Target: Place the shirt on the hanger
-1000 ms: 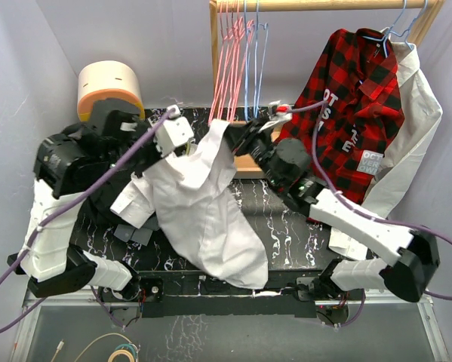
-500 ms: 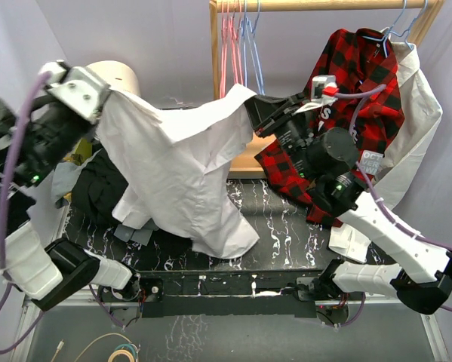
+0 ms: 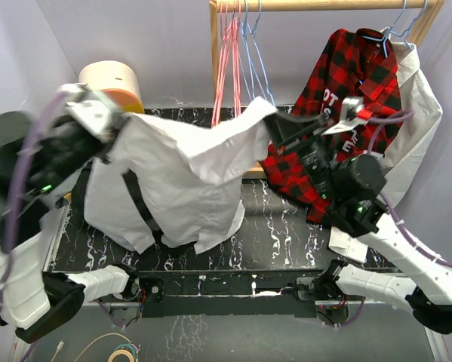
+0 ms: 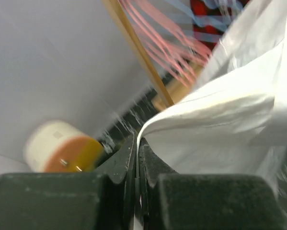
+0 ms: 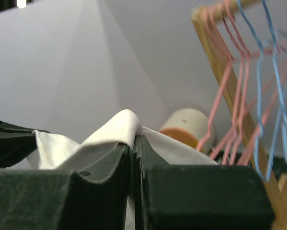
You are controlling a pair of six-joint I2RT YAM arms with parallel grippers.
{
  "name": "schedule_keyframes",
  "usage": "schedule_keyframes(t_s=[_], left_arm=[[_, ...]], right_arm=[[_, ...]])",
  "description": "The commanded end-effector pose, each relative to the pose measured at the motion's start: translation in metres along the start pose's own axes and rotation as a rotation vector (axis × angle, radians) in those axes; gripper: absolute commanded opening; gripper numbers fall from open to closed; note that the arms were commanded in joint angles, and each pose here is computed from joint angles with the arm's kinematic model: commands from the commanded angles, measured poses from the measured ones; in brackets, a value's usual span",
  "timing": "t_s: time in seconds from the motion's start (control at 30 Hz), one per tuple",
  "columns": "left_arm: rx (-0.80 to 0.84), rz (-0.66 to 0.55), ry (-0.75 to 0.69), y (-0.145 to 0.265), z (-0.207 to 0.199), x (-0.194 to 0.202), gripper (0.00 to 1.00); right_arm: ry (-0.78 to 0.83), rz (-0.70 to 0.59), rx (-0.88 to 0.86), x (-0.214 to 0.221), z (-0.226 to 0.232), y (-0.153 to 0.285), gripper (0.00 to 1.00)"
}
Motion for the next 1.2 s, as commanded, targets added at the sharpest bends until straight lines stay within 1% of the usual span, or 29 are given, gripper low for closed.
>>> schedule_keyframes(t_s=[0.0, 0.07, 0.17, 0.23, 0.27, 0.33, 0.47, 0.57, 0.67, 0.73, 0.77, 0.8, 0.87, 0.9, 0.93, 0.97, 1.0, 1.03, 1.1, 1.13, 1.17], left_arm=[[0.211, 0.404, 0.156, -0.065, -0.05, 0.127, 0.0], [0.216, 0.464, 0.182, -0.071, -0.061, 0.159, 0.0], [0.138, 0.511, 0.185, -0.081, -0.061, 0.192, 0.0], [0.086, 0.542, 0.172, -0.088, -0.059, 0.211, 0.0], [0.063, 0.556, 0.169, -0.092, -0.058, 0.221, 0.0], [0.04, 0.577, 0.17, -0.099, -0.056, 0.236, 0.0], [-0.041, 0.609, 0.165, -0.111, -0.046, 0.259, 0.0], [-0.136, 0.642, 0.159, -0.117, -0.032, 0.275, 0.0], [-0.147, 0.669, 0.186, -0.124, -0.03, 0.289, 0.0], [-0.128, 0.698, 0.22, -0.129, -0.035, 0.3, 0.0], [-0.119, 0.709, 0.238, -0.132, -0.037, 0.305, 0.0], [-0.113, 0.725, 0.256, -0.134, -0.039, 0.31, 0.0], [-0.105, 0.754, 0.284, -0.139, -0.041, 0.316, 0.0], [-0.113, 0.764, 0.289, -0.141, -0.04, 0.318, 0.0], [-0.128, 0.775, 0.294, -0.142, -0.037, 0.319, 0.0], [-0.151, 0.781, 0.3, -0.142, -0.033, 0.317, 0.0], [-0.16, 0.812, 0.311, -0.146, -0.03, 0.32, 0.0], [-0.163, 0.855, 0.327, -0.146, -0.028, 0.322, 0.0], [-0.187, 0.905, 0.343, -0.147, -0.023, 0.323, 0.0], [-0.19, 0.916, 0.35, -0.146, -0.021, 0.322, 0.02], [-0.195, 0.918, 0.355, -0.145, -0.019, 0.321, 0.07]], right_arm=[[-0.283, 0.177, 0.261, 0.093, -0.048, 0.044, 0.08], [-0.409, 0.263, 0.374, 0.134, -0.065, 0.069, 0.08], [-0.494, 0.333, 0.531, 0.181, -0.088, 0.097, 0.08], [-0.48, 0.319, 0.599, 0.195, -0.101, 0.101, 0.08], [-0.447, 0.302, 0.615, 0.2, -0.106, 0.098, 0.08], [-0.392, 0.28, 0.638, 0.206, -0.112, 0.087, 0.08], [-0.281, 0.244, 0.748, 0.226, -0.131, 0.062, 0.08], [-0.244, 0.272, 0.818, 0.249, -0.149, 0.052, 0.08], [-0.24, 0.345, 0.868, 0.279, -0.169, 0.044, 0.08], [-0.245, 0.393, 0.877, 0.297, -0.179, 0.04, 0.08], [-0.245, 0.405, 0.84, 0.302, -0.181, 0.035, 0.08], [-0.24, 0.404, 0.773, 0.302, -0.178, 0.029, 0.08], [-0.212, 0.359, 0.602, 0.29, -0.165, 0.019, 0.08], [-0.194, 0.316, 0.519, 0.279, -0.158, 0.016, 0.12], [-0.177, 0.279, 0.456, 0.269, -0.152, 0.015, 0.8], [-0.155, 0.281, 0.435, 0.264, -0.153, 0.018, 0.96], [-0.137, 0.292, 0.427, 0.261, -0.158, 0.024, 0.98], [-0.133, 0.301, 0.419, 0.258, -0.162, 0.03, 0.98], [-0.144, 0.326, 0.402, 0.252, -0.17, 0.05, 0.98], [-0.153, 0.338, 0.392, 0.25, -0.172, 0.06, 0.98], [-0.158, 0.349, 0.37, 0.246, -0.172, 0.068, 0.98]])
Point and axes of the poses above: each gripper's point midway between its finger pads, its own y axis back along the fingers, its own z axis along the line the jaws close on, x = y × z, the point moved 6 cm from there along y, back along the fingers, and after that the axes turned 4 degrees about y, right-handed, at the moved point
